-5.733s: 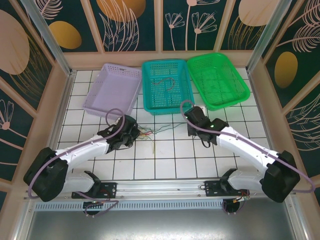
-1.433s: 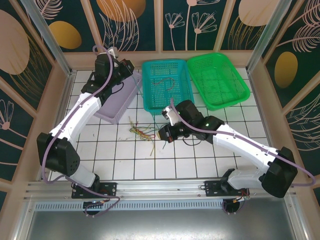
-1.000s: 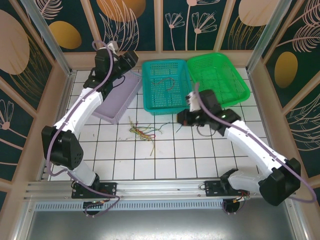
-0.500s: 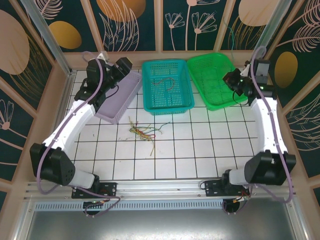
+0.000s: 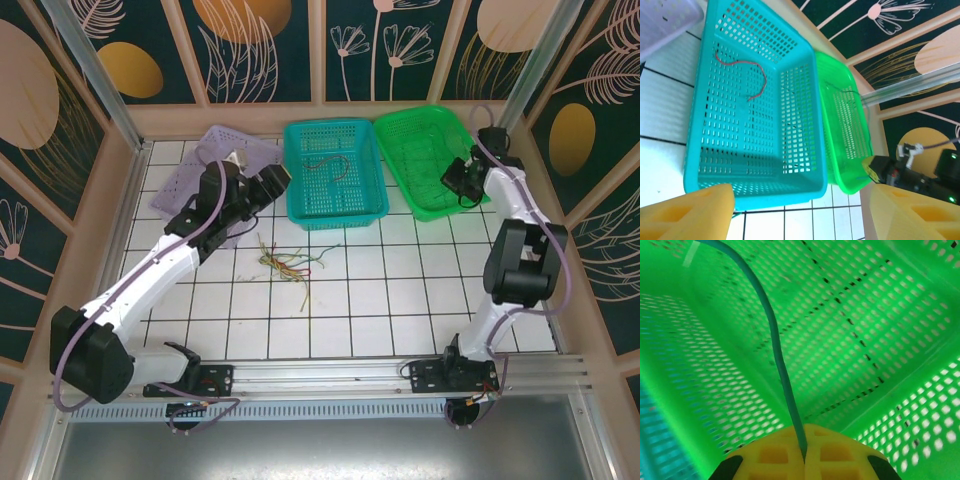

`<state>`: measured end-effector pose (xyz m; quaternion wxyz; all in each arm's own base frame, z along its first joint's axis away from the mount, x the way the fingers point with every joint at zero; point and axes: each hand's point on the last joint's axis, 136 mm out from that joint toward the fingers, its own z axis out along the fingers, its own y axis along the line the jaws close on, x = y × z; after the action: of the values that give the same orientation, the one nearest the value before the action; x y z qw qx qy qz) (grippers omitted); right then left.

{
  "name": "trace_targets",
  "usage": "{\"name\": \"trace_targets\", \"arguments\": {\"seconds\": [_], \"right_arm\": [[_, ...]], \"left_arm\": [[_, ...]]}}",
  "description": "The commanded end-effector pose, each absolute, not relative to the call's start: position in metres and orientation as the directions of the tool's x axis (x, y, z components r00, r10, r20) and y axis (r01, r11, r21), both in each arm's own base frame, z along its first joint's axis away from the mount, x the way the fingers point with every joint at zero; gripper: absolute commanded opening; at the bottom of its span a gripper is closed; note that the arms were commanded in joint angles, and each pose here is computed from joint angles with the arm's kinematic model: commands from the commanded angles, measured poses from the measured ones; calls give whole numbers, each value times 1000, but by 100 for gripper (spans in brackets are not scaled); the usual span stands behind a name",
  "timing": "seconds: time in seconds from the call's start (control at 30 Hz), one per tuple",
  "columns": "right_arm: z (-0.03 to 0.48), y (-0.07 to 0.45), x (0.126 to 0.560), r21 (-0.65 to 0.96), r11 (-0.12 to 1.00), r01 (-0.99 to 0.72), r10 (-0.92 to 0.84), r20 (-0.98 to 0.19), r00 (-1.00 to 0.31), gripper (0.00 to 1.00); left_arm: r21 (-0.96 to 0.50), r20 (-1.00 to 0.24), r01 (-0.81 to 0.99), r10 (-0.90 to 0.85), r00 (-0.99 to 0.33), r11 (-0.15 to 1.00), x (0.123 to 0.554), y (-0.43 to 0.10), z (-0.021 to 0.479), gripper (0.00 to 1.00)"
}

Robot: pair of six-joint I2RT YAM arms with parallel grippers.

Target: Untangle the cables

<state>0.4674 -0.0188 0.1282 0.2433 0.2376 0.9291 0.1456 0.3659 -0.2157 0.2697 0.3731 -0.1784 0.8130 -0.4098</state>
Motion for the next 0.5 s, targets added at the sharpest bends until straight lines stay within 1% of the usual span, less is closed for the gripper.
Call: {"name": "trace_targets", "arguments": {"seconds": [0.0, 0.1, 0.13, 0.17, 0.2, 0.27, 0.33, 0.37, 0.47], "right_arm": [[132, -29, 484, 289, 898, 330, 432, -451, -781, 0], [126, -29, 488, 259, 905, 337, 421, -443, -791, 0], [127, -27, 489, 249, 910, 333, 413, -449, -793, 8], [130, -24, 490, 245, 915, 321, 401, -458, -793, 22], [135, -21, 490, 241, 918, 316, 395, -469, -790, 32], [158, -16, 488, 240, 920, 311, 392, -513, -764, 46], [190, -16, 484, 255, 912, 320, 409, -570, -713, 55], [208, -18, 481, 265, 907, 328, 421, -599, -681, 57], [253, -21, 470, 303, 892, 336, 450, -660, -601, 59]], "left_arm": [[-806, -452, 5, -611, -650, 591, 360, -213, 274, 72], [-801, -452, -5, -610, -651, 599, 357, -211, 271, 72], [-801, -448, -12, -612, -652, 599, 357, -211, 270, 72], [-800, -442, -23, -614, -654, 600, 355, -210, 268, 73], [-797, -432, -43, -618, -657, 603, 354, -209, 264, 73], [-777, -405, -116, -632, -661, 619, 350, -201, 249, 73], [-753, -385, -171, -636, -668, 635, 344, -195, 235, 74], [-742, -377, -195, -640, -670, 641, 341, -192, 228, 74], [-718, -353, -257, -657, -666, 647, 333, -183, 213, 74]]}}
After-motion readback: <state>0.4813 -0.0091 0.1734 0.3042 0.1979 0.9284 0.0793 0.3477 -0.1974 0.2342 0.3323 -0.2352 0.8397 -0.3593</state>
